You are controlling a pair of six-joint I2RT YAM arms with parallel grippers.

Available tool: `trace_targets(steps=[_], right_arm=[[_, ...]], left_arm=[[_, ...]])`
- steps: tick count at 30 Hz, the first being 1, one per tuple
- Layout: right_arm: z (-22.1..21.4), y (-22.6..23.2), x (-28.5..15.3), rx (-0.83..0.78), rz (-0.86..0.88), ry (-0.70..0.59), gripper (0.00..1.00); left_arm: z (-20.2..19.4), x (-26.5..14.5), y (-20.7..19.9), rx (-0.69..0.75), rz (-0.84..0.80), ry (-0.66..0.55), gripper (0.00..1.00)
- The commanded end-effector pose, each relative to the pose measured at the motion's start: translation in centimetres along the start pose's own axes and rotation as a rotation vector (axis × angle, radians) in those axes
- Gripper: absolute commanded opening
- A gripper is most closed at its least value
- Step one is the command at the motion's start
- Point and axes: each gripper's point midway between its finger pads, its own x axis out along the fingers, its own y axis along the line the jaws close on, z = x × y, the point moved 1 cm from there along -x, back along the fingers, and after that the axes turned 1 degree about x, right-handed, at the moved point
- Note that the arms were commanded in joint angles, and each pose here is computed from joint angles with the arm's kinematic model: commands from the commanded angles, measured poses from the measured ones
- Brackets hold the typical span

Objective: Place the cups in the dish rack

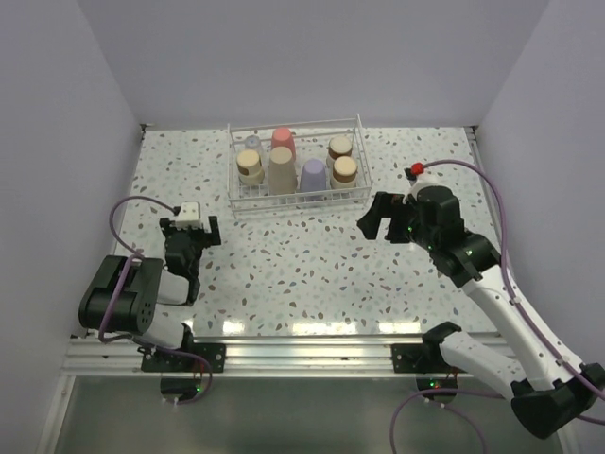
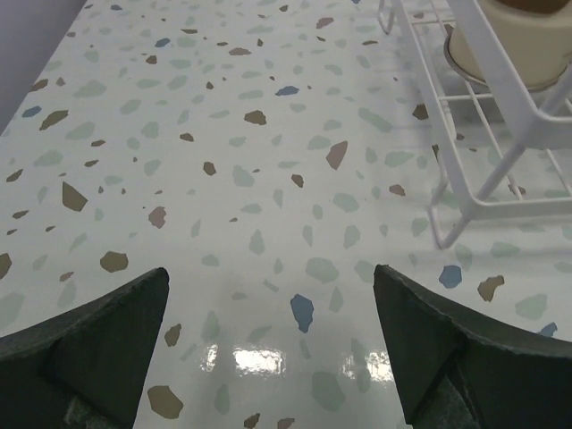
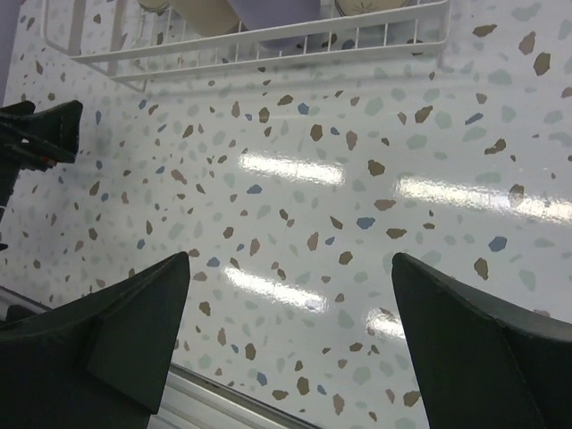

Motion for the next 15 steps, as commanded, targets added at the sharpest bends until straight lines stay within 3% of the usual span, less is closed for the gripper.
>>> trace_targets(steps=[1,5,11,15], right_arm=[[1.4,1.1,0.4,0.057,0.042,-0.069,0.98],[2.1,-0.2,0.2,-0.088,0.014,-0.161,0.98],[2.0,-5.8,0.5,-0.258,-0.220,-0.290,0.98],[0.3,-8.4,-0.1,-0.259,-0.278,-0.403,0.98]], left_arm=[[3.5,0.0,-1.2,0.047,-0.082,-0.165,1.00],[4.3,0.3,-0.8,0.035,-0.054,-0.191,1.00],[3.8,0.4,-0.8,0.036,-0.053,-0.164,1.00],[4.0,0.4,-0.8,0.035,-0.056,-0.174,1.00]])
